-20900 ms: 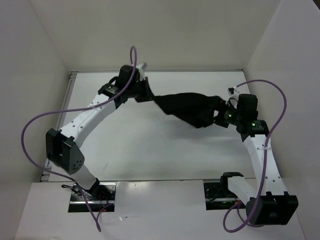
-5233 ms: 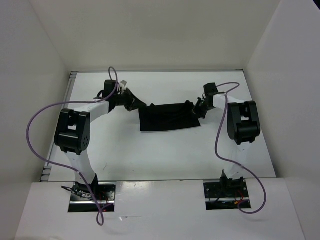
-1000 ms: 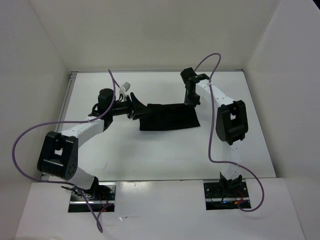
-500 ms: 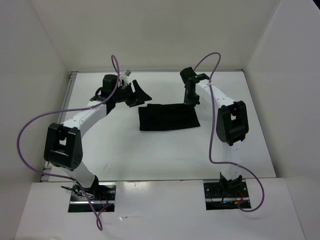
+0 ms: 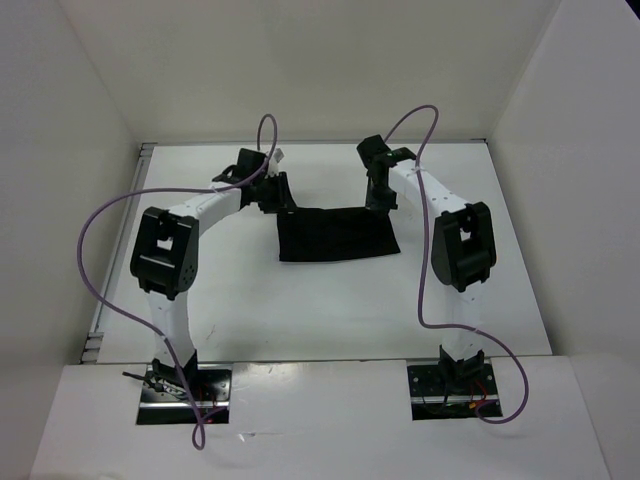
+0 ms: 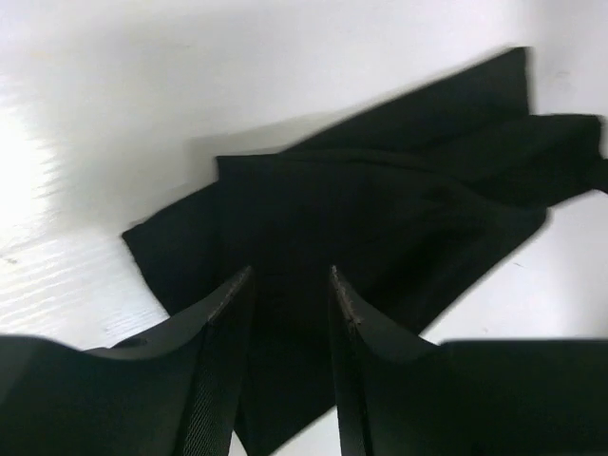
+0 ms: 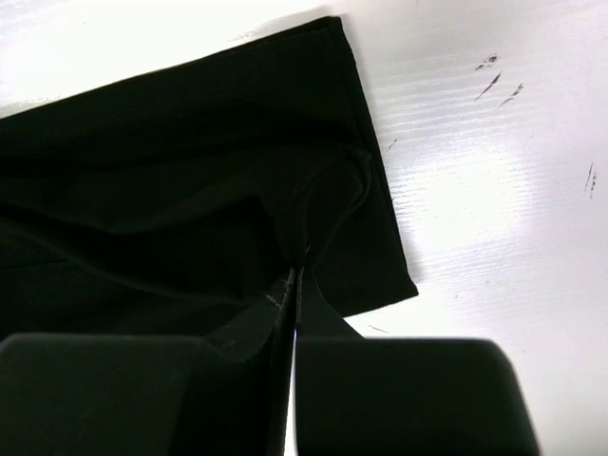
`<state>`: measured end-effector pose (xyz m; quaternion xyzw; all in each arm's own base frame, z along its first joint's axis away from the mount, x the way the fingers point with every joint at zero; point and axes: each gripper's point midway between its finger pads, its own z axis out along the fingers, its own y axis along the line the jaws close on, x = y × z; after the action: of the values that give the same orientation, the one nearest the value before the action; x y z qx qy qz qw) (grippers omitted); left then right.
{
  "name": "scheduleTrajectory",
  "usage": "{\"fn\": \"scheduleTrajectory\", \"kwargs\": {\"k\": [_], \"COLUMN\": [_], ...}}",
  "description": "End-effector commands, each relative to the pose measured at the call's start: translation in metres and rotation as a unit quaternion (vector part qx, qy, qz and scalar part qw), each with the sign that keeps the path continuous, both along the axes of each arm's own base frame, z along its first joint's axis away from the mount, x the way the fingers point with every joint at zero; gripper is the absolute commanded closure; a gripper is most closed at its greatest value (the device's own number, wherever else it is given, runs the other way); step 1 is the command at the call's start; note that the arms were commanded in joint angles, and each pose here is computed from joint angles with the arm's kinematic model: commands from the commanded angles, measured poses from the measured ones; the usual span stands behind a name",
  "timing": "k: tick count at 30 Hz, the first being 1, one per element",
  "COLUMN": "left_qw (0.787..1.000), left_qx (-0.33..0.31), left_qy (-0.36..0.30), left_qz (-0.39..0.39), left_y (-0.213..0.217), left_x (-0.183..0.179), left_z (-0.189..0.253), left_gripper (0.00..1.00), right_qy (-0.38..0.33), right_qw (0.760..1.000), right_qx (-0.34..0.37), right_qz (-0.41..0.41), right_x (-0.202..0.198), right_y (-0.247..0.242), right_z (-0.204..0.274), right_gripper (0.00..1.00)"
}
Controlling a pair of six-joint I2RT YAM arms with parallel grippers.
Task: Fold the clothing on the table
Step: Fold the skirt
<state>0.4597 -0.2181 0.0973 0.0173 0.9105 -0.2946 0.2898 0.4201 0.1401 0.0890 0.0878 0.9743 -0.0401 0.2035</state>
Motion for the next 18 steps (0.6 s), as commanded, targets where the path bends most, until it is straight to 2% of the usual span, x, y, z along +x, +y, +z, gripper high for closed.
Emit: {"fn": "scheduleTrajectory", "kwargs": {"k": [1, 8, 15, 18], "left_qw": [0.999, 0.997, 0.999, 0.999], "left_qx": [0.037, 0.065, 0.047, 0.044], "left_qy": [-0.038, -0.023, -0.013, -0.011], "left_qz": [0.005, 0.02, 0.014, 0.018], "left_y": [0.003, 0.004, -0.004, -0.006], "left_x": [0.02, 0.032, 0.036, 0.039], "left_z": [0.003, -0.024, -0.036, -0.041], "left_gripper": [0.56, 0.46, 0.46, 0.56], "right_qy": [-0.023, -0.019, -0.01, -0.01], "right_qw": [1.0, 1.0, 1.0, 1.0], "right_qx": [-0.001, -0.002, -0.006, -0.006], "right_qz": [0.006, 0.01, 0.015, 0.015], "right_x": [-0.001, -0.002, -0.006, -0.006], "right_y": [0.003, 0.006, 0.009, 0.009], "right_z": [0.019, 0.015, 0.01, 0.01], "right_gripper": [1.0, 1.0, 1.0, 1.0]}}
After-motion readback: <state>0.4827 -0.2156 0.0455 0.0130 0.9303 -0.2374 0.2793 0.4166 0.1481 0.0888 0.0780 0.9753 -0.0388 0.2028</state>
